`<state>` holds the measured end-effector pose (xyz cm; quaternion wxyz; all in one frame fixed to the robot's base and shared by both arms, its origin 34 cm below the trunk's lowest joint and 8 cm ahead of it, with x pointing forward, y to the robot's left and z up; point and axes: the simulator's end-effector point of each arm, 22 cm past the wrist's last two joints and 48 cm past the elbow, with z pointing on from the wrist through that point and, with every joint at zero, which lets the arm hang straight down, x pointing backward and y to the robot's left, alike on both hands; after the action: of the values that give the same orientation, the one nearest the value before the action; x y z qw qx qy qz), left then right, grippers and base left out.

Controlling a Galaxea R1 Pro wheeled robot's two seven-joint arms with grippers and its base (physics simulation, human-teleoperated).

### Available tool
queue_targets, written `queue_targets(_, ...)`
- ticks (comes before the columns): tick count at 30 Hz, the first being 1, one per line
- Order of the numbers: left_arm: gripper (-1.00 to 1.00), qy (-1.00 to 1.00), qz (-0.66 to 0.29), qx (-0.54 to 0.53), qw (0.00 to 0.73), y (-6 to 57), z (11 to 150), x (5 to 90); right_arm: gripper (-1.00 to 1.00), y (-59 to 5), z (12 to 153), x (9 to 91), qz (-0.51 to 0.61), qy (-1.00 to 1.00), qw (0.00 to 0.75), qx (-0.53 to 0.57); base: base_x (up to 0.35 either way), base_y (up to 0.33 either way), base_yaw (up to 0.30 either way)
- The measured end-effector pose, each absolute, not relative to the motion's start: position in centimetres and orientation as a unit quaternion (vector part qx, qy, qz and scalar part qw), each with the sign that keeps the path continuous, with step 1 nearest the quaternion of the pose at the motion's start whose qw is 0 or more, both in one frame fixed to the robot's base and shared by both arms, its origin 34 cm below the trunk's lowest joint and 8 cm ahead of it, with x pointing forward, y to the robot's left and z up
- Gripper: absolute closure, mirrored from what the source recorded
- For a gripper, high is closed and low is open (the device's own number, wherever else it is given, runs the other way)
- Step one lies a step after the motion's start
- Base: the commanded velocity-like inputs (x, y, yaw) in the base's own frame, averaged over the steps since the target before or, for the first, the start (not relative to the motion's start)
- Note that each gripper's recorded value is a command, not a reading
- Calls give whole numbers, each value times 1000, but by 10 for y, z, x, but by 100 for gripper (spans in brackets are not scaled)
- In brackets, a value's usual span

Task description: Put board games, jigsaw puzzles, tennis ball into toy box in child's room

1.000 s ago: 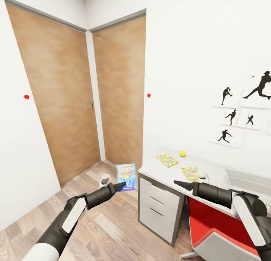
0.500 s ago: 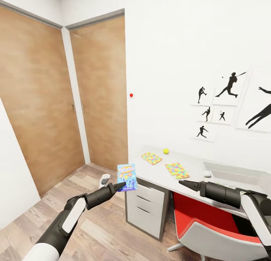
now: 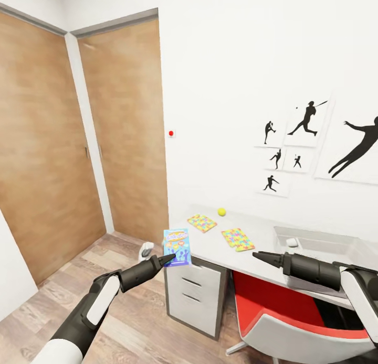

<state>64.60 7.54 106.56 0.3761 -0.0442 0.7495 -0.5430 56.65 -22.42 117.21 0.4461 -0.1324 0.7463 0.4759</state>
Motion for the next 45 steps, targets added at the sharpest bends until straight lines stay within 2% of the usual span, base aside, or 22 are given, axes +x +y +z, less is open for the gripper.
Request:
queue_targets(20,100,749,-544,-42,375,73,1066,646,-100,-225,1169,566,475,748,445,-131,67,0,-26)
queue_targets(36,100,748,-545,-37,378,71,1071,645,-100,-226,1171,565,474,747,446,-131,1,0,-254)
queue_targets(45,100,714,-558,4,423,64,1131,645,-100,-226,1173,564,474,746,448,-132,0,0,-280)
